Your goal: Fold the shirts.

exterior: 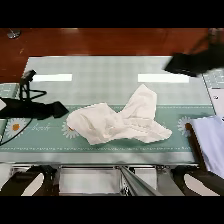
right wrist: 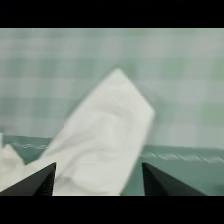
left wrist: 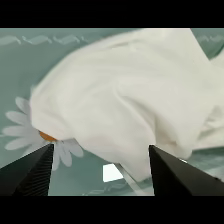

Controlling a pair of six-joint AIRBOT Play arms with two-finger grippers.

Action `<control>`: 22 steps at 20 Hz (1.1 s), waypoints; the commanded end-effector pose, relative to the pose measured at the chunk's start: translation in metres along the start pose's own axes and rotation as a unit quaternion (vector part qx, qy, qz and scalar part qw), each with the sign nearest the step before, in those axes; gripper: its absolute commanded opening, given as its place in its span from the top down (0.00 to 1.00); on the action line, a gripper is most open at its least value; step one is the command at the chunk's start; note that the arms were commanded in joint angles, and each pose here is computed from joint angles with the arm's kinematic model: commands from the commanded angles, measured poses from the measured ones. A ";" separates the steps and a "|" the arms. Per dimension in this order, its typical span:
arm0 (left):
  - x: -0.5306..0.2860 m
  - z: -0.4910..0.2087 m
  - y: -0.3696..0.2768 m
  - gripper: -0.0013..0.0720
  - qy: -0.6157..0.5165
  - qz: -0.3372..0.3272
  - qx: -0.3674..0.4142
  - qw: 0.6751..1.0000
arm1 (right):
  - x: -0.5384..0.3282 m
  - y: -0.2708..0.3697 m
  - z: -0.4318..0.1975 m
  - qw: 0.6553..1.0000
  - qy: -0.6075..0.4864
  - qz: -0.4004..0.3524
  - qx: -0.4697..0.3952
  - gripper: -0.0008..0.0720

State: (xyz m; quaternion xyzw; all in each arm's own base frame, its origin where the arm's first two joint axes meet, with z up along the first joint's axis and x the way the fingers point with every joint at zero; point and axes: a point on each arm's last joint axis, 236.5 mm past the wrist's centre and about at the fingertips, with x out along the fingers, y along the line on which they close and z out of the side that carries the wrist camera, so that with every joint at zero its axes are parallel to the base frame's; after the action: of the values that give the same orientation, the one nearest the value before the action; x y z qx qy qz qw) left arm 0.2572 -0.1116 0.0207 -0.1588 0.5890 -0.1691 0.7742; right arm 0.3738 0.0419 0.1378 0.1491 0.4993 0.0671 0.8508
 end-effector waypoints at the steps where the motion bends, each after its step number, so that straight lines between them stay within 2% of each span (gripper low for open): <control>1: 0.040 -0.028 -0.003 0.03 0.051 -0.037 -0.028 0.998 | -0.002 -0.102 -0.077 0.984 0.010 -0.050 0.171 0.14; 3: 0.064 -0.020 0.007 0.03 0.055 -0.035 -0.076 0.995 | 0.032 -0.095 -0.131 0.977 0.046 -0.015 0.208 0.14; 6: 0.091 0.000 -0.017 0.03 0.056 -0.114 -0.116 0.985 | 0.064 -0.080 -0.192 0.970 0.114 0.013 0.212 0.14; 9: 0.114 0.012 -0.026 0.03 0.075 -0.157 -0.135 0.975 | 0.074 -0.068 -0.216 0.970 0.149 0.021 0.191 0.14; 12: 0.127 0.006 -0.035 0.04 0.128 -0.178 -0.122 0.968 | 0.077 -0.061 -0.219 0.974 0.156 0.020 0.164 0.14; 13: 0.128 0.005 -0.038 0.38 0.147 -0.188 -0.115 0.964 | 0.078 -0.066 -0.220 0.974 0.157 0.006 0.165 0.14; 14: 0.127 0.006 -0.042 0.94 0.154 -0.199 -0.093 0.963 | 0.078 -0.070 -0.220 0.973 0.156 -0.002 0.169 0.14; 16: 0.121 0.020 -0.048 0.95 0.144 -0.208 -0.067 0.965 | 0.078 -0.069 -0.222 0.973 0.159 -0.001 0.168 0.14; 22: 0.107 0.054 -0.060 0.95 0.106 -0.213 -0.037 0.971 | 0.089 -0.047 -0.279 0.960 0.242 0.011 0.141 0.14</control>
State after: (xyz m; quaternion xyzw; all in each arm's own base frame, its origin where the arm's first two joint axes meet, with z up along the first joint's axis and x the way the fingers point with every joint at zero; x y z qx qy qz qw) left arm 0.3231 -0.2082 -0.0404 -0.2963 0.6360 -0.3116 0.6408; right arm 0.1889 0.0608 -0.0651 0.2623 0.6741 0.0308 0.6898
